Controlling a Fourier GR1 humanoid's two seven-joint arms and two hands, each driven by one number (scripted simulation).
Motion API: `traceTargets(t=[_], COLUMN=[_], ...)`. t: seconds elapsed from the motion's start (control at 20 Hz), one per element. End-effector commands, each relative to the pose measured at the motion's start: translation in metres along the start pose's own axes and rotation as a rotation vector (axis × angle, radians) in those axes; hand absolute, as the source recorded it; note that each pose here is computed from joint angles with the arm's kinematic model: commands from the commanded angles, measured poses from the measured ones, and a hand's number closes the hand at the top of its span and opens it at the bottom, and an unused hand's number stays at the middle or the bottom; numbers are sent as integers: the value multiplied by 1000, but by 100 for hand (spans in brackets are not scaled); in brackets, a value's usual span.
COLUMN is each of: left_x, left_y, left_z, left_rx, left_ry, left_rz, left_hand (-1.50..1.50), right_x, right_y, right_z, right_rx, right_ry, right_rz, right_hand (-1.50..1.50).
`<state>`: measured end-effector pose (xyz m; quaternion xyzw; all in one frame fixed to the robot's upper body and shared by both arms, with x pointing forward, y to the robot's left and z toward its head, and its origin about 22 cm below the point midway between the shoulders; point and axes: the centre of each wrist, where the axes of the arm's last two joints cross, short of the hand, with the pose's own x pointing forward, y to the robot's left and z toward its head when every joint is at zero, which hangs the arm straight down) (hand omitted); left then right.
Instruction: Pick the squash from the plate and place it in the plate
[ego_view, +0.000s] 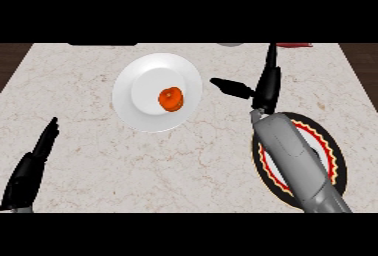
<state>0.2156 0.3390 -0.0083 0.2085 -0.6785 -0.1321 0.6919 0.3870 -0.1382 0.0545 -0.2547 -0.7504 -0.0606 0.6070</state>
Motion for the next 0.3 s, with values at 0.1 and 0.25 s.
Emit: traceTargets(t=[0.1, 0.25], left_x=[1, 26], left_y=[6, 11], left_z=[-9, -5], left_rx=[-2, 5], left_ry=[12, 8], left_rz=[-2, -7], left_hand=[0, 0], right_x=[-23, -40], right_y=[-37, -32], right_z=[14, 20], right_rx=[20, 8], right_ry=[-29, -4], right_rz=[0, 5], right_hand=[-150, -150])
